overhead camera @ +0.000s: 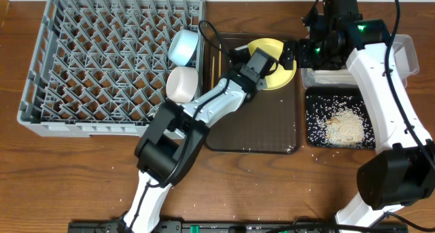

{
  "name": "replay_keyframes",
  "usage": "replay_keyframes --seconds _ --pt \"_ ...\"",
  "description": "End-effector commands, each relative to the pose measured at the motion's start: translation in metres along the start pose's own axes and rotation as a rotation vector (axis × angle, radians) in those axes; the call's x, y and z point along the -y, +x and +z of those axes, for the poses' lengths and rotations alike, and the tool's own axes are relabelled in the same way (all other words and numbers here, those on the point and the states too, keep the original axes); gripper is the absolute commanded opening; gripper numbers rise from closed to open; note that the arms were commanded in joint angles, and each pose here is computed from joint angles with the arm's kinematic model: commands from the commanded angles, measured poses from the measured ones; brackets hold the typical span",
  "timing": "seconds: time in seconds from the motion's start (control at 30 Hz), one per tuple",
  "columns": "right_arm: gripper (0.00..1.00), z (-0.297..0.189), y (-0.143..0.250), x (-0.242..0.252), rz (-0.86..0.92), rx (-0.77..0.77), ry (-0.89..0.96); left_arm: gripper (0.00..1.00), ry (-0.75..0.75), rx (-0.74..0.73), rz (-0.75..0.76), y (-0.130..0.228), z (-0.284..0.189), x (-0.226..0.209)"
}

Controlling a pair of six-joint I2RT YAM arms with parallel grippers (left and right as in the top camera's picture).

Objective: Sort waste into correct bins and load items into the dishwasher
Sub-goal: 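Reach the left gripper to the yellow plate edge and grasp it, then lift the yellow plate and stand it upright in the rack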

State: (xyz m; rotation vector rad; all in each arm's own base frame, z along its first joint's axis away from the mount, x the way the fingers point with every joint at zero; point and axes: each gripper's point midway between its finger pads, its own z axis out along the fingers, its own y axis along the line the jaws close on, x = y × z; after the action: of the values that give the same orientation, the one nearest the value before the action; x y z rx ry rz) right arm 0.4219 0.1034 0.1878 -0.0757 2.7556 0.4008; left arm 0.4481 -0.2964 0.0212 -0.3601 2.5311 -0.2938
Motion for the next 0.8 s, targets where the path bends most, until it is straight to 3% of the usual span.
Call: replay_keyframes --seconds 0.0,0.1,0.27,0.53,0.77 --pt "0.99 -0.001 0.001 -0.004 -0.018 0.002 -0.002 0.4 -0.058 -0.018 -0.003 0.012 0.017 -0.017" --pt "0.99 -0.001 0.001 -0.004 -0.018 0.002 -0.002 0.39 -0.075 -0.036 -0.019 0.022 0.025 -0.021" --pt "0.99 -0.001 0.001 -0.004 -0.018 0.002 -0.002 0.08 -0.125 -0.095 -0.004 0.039 0.029 -0.034" --pt "0.99 -0.001 0.001 -0.004 -0.018 0.002 -0.002 0.07 -0.193 -0.206 0.017 0.06 0.02 -0.054" --pt "0.99 -0.001 0.001 -0.004 -0.018 0.002 -0.002 0.07 -0.123 -0.164 -0.01 0.019 -0.005 -0.047"
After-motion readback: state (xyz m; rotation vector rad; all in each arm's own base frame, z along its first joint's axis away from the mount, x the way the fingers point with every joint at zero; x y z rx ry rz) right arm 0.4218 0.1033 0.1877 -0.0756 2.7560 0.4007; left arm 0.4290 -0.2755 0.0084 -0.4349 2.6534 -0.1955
